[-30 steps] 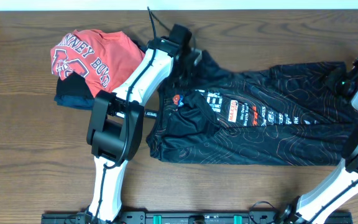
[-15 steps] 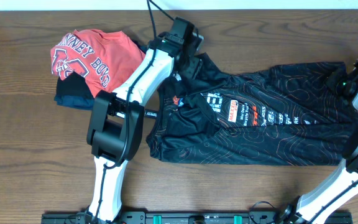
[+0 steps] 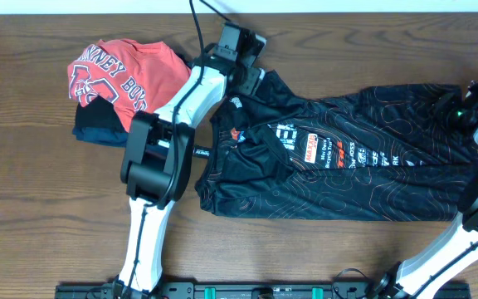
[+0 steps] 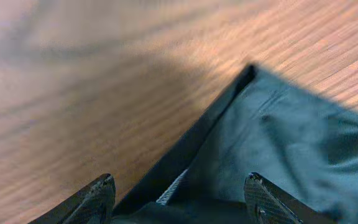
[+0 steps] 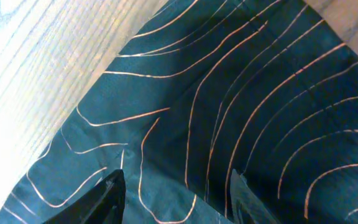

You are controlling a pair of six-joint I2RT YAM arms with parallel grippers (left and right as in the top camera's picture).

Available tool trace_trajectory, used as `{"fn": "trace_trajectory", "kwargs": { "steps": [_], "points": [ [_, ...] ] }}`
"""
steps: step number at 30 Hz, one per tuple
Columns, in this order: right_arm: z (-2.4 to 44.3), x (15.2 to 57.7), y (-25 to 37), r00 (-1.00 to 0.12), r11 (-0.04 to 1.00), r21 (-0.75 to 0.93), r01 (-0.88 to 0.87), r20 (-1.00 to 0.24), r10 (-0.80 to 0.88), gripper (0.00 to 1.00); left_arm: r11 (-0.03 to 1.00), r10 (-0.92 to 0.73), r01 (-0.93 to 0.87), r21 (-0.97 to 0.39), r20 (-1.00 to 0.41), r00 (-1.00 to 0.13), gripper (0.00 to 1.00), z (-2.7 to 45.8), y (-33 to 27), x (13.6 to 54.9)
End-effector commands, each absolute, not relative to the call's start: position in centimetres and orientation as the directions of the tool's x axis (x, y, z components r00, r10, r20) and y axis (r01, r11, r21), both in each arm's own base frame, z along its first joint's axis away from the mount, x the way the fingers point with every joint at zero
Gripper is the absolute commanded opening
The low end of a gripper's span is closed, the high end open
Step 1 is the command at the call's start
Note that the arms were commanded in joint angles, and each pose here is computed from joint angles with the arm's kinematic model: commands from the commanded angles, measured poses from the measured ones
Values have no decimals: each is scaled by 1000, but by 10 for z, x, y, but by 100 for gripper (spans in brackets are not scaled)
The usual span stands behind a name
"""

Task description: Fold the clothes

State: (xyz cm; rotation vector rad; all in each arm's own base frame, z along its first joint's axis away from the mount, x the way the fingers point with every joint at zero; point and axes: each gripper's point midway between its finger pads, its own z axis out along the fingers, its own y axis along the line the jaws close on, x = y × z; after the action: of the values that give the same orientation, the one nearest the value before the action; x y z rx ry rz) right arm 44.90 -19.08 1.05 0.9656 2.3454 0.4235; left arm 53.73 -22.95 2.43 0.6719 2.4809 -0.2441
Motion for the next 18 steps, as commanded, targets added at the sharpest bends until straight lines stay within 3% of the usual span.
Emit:
{"fn": "trace_trajectory", "kwargs": {
  "steps": [1, 6, 11, 14, 18],
  "points": [
    [5, 439, -194, -576, 661, 493, 566, -338, 745, 55, 853, 428, 521, -23, -538, -726, 69, 9, -227, 537],
    [10, 431, -207, -563, 652, 505, 565, -341, 753, 57, 855, 427, 518, -27, -531, -732, 66, 4, -227, 536],
    [22, 422, -230, -517, 628, 510, 587, -361, 776, 57, 849, 428, 526, -45, -525, -735, 38, 4, -229, 533],
    [35, 419, -240, -493, 623, 518, 586, -382, 781, 57, 847, 427, 529, -51, -527, -735, 8, 4, -230, 533],
    [53, 418, -247, -475, 637, 517, 572, -424, 771, 58, 847, 422, 530, -44, -551, -720, 6, 20, -232, 536]
  ]
}}
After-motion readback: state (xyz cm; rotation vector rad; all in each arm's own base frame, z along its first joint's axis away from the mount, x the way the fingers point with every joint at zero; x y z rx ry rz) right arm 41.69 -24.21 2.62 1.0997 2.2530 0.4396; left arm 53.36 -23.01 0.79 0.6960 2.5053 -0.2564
